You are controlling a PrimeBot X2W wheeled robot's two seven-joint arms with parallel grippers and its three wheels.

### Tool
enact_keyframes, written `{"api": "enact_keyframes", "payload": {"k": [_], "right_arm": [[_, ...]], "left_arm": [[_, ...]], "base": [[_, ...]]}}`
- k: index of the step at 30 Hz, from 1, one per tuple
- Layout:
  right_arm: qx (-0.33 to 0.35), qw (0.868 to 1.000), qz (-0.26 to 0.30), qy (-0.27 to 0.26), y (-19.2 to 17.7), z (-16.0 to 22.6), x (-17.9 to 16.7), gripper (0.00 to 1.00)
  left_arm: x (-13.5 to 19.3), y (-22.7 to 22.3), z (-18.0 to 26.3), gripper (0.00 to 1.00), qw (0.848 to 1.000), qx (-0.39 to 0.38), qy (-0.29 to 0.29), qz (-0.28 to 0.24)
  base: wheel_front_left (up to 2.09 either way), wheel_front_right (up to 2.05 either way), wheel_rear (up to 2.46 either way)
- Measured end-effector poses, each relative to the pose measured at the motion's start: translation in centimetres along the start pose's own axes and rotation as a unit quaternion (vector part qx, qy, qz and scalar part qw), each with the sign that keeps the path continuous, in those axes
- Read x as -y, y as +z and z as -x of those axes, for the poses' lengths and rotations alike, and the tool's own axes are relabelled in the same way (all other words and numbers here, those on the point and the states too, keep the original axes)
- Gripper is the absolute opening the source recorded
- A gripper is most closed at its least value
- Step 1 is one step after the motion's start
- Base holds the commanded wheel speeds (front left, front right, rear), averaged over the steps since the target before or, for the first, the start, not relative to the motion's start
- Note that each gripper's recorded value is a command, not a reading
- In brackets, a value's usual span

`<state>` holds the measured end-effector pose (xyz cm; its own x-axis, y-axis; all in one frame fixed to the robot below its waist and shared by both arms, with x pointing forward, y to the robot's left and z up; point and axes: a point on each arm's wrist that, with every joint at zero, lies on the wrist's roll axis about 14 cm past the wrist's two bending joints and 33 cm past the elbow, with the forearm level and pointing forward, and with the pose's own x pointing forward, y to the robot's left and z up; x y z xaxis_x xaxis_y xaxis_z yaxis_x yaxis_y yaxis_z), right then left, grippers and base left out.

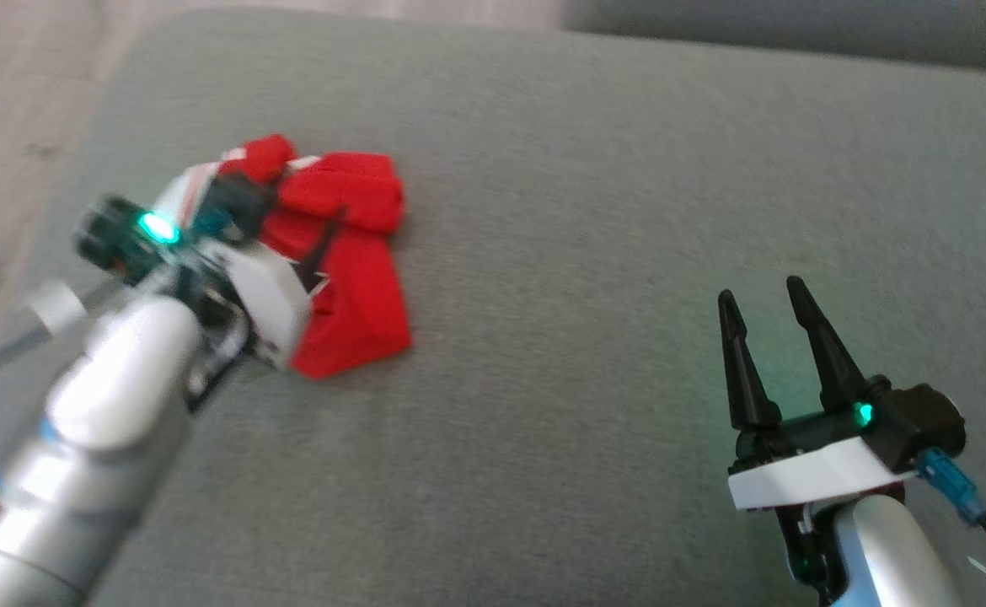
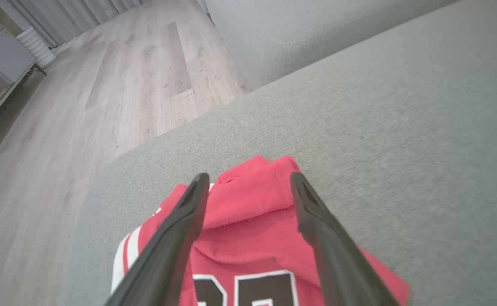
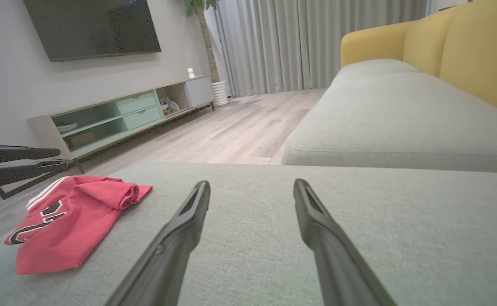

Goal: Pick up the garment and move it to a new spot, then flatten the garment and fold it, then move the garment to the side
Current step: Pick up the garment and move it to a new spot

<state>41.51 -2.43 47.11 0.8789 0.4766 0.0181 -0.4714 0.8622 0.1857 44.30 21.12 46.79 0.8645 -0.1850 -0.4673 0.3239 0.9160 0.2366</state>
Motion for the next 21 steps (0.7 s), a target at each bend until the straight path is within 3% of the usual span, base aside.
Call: {"api": "enact_keyframes", "payload": {"k": [5,15,16,17,21], "right_arm": [[-0.004,0.999,-0.002,-0.041,-0.5,0.6,2.9,1.00],[-0.012,0.996,0.001,-0.088,-1.1,1.6,6.3,1.00],[-0.012,0.996,0.001,-0.092,-1.2,1.7,6.5,1.00],[-0.014,0.995,0.001,-0.095,-1.3,1.8,6.7,1.00],[-0.014,0.995,0.003,-0.101,-1.3,2.1,7.1,1.00]], "left_arm": [[-0.2,-1.5,-4.1,1.00,0.996,-0.067,-0.036,-0.053],[0.9,-6.0,-7.8,1.00,0.981,-0.163,-0.075,-0.075],[1.1,-6.5,-7.9,0.22,0.979,-0.176,-0.079,-0.073],[1.5,-6.9,-8.1,0.00,0.977,-0.185,-0.085,-0.067],[2.2,-7.0,-8.3,0.00,0.976,-0.189,-0.096,-0.049]], "base": [[0.00,0.00,0.00],[0.00,0.00,0.00],[0.00,0.00,0.00],[0.00,0.00,0.00],[0.00,0.00,0.00]]}}
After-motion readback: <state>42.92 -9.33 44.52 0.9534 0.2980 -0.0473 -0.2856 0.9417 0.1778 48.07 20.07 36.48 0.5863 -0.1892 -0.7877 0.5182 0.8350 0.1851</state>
